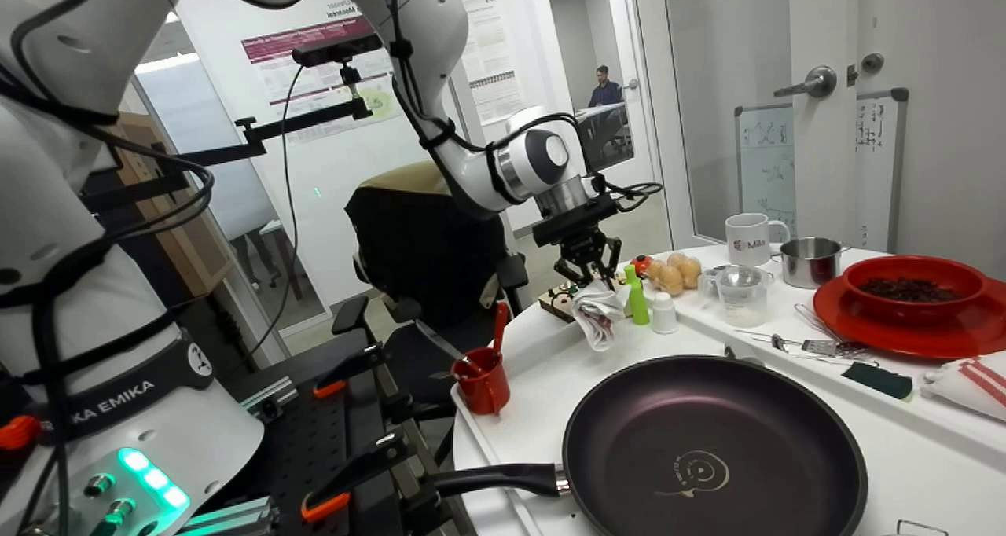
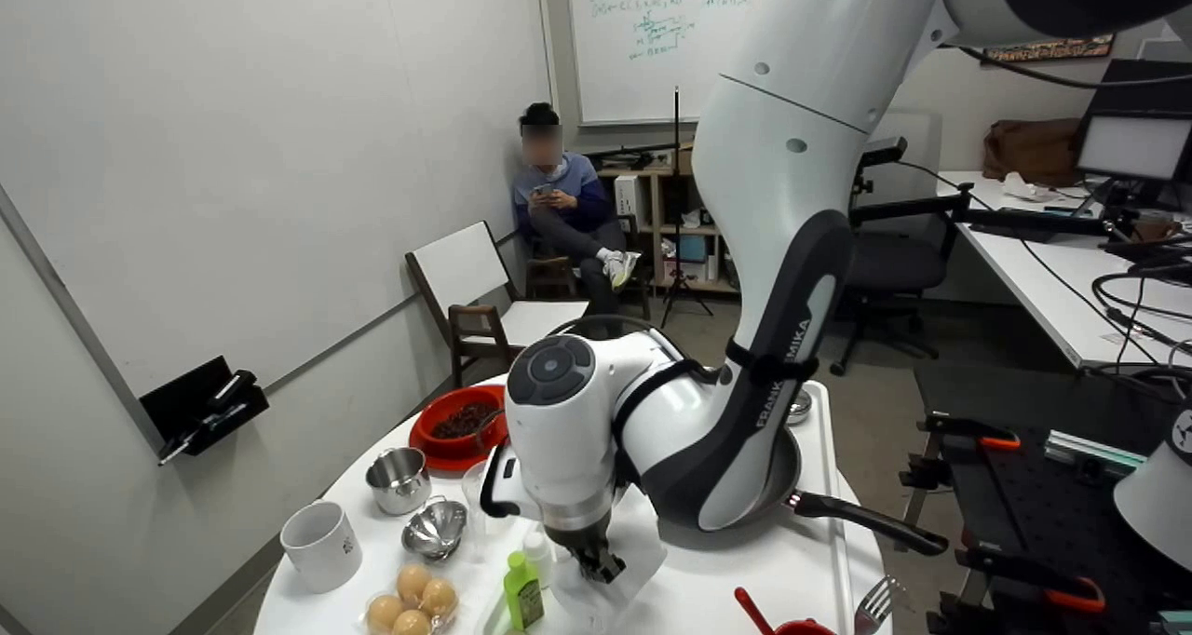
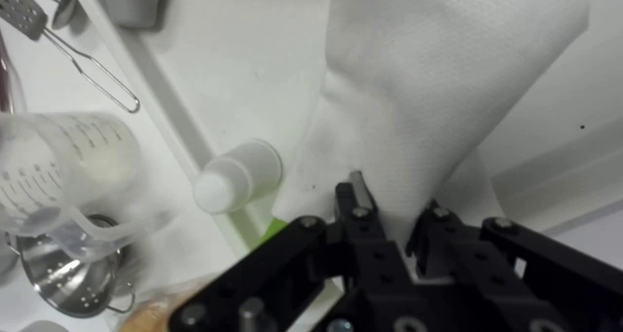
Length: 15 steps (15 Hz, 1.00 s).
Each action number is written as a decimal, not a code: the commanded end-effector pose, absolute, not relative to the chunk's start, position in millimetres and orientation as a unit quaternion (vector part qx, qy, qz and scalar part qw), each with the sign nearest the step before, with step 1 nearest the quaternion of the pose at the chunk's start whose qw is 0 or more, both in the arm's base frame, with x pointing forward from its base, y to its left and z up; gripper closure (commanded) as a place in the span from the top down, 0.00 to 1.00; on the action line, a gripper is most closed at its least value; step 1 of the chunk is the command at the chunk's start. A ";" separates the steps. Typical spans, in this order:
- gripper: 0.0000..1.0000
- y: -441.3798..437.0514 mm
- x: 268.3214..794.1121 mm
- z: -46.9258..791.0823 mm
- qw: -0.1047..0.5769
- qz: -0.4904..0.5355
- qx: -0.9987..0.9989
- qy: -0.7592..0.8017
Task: Use the towel to wipe the pan
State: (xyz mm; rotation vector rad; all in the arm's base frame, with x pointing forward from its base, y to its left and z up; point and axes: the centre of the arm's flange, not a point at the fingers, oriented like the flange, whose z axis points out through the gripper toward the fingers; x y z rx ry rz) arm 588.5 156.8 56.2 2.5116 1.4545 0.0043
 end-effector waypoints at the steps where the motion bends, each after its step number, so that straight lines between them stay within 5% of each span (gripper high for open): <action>1: 0.08 117.5 582.1 76.4 0.094 0.021 0.891 0.443; 4: 0.07 92.6 586.6 73.4 0.087 0.015 0.909 0.407; 5: 0.17 98.8 593.1 66.2 0.096 0.014 0.900 0.424; 9: 0.16 90.3 591.9 64.6 0.091 0.010 0.907 0.412; 10: 0.07 91.4 591.5 64.4 0.091 0.010 0.907 0.412; 15: 0.08 100.9 592.6 106.6 0.077 0.080 0.913 0.393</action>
